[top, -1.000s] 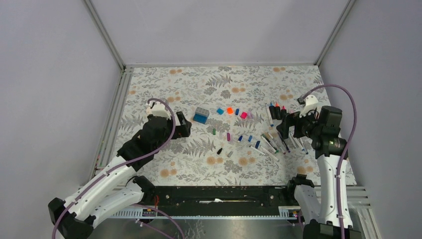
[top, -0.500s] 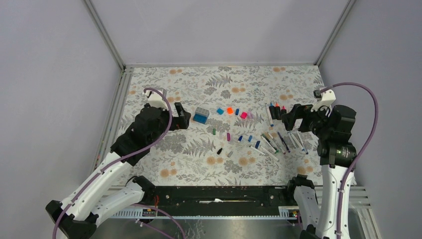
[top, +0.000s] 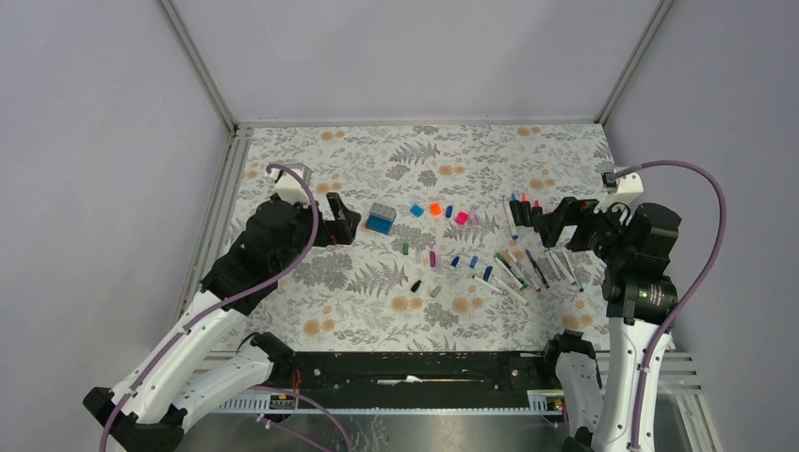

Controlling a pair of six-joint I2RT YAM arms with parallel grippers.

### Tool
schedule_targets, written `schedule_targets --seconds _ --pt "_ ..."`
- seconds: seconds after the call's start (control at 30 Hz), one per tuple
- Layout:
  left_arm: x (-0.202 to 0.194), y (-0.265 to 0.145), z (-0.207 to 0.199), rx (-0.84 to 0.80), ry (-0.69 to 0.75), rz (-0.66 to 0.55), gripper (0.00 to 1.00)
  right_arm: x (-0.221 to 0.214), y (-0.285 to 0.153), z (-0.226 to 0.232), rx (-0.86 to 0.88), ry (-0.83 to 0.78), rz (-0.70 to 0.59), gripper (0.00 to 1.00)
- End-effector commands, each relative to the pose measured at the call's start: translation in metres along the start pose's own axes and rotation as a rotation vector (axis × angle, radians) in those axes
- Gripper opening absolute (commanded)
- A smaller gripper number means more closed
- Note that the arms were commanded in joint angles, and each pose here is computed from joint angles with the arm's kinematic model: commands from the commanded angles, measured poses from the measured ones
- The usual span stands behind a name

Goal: Open the pen caps
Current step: Reset both arms

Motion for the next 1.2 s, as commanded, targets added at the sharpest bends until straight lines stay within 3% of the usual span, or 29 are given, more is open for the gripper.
schedule_targets --seconds 0.0,1.17 --pt "0.027 -0.007 -0.004 -0.037 -0.006 -0.085 0.99 0.015 -0.008 0.007 -0.019 0.022 -0.088 1.00" --pt "0.026 -0.015 0.013 0.053 -0.032 -0.111 0.99 0.021 0.007 0.010 0.066 0.089 -0.144 1.00"
Point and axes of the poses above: each gripper's point midway between its finger pads, its own y axis out along the fingers, its own z axis along the line the jaws close on, x = y × z, the point moved 7 cm from there along -y, back along the fingers, and after that the axes turned 15 degrees about y, right-handed, at the moved point
